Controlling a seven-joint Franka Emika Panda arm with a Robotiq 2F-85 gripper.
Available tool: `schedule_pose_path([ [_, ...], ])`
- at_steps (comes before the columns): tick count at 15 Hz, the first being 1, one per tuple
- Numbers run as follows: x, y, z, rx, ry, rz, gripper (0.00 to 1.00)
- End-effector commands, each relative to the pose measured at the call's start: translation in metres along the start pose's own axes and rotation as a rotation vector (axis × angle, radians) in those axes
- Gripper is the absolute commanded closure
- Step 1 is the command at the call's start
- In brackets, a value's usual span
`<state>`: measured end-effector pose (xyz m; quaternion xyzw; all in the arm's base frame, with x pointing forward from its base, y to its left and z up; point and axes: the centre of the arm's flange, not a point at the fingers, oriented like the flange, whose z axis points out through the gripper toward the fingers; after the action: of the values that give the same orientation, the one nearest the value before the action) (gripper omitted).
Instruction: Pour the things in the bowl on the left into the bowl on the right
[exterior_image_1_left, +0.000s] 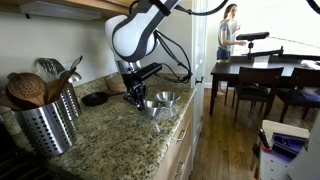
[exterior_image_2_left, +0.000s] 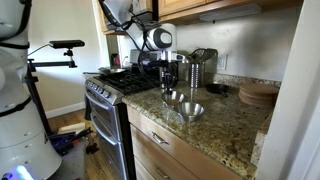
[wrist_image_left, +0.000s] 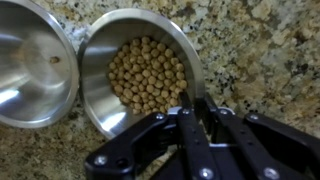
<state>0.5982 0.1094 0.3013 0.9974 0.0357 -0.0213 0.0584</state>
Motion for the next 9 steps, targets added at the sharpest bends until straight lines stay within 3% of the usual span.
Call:
schedule_pose_path([
  [1, -0.007, 0.002, -0.021, -0.039, 0.013, 0.022, 0.91],
  [9, -0.006, -0.019, 0.002, -0.031, -0.035, -0.021, 0.91],
])
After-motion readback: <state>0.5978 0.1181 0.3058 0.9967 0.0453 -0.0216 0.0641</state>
